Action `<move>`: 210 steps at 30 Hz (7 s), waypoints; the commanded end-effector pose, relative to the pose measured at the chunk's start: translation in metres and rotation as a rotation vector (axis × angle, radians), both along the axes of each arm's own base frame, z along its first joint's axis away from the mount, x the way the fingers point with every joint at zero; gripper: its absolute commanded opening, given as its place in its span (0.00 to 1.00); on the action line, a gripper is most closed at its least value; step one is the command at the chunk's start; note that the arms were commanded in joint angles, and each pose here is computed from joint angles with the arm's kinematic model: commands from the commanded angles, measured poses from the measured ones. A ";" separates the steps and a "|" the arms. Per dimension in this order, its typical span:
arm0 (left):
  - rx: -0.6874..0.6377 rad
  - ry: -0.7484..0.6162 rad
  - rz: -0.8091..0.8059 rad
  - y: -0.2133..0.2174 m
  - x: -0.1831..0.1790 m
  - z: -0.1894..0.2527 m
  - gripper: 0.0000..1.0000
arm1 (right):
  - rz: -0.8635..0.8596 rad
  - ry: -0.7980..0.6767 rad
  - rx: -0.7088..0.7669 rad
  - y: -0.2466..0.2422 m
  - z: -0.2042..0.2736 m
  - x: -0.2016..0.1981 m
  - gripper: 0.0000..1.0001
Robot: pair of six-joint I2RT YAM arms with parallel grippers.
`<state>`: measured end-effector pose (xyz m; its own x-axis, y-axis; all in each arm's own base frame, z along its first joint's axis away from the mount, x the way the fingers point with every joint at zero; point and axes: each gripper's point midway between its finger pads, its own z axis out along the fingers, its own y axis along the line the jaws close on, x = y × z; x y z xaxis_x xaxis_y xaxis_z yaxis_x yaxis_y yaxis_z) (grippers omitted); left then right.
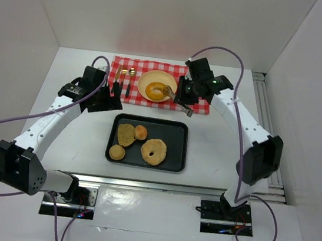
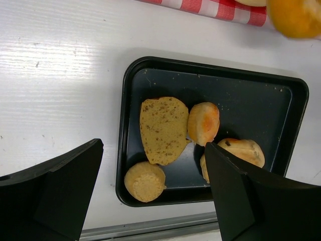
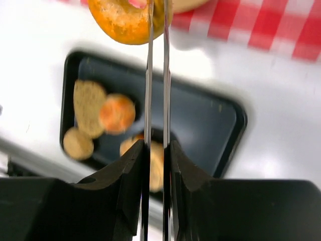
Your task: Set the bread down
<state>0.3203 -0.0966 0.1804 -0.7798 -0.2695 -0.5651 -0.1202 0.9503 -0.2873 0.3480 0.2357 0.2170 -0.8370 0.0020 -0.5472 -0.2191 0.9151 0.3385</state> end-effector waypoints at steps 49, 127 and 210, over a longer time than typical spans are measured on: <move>-0.065 0.010 0.038 0.002 -0.009 0.015 0.98 | 0.312 0.010 0.011 0.081 -0.044 -0.114 0.59; -0.070 0.016 0.051 0.017 0.023 0.021 0.96 | -0.134 -0.287 -0.376 -0.002 -0.042 0.150 0.14; -0.049 -0.042 0.121 0.046 -0.015 0.031 0.96 | 0.423 0.077 0.109 0.117 -0.062 -0.103 0.27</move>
<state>0.3015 -0.0537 0.2057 -0.7266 -0.4049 -0.5550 -0.2373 0.9060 -0.3504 0.2278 0.3407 0.1195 -0.8525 -0.3242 -0.4102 -0.4973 0.7449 0.4448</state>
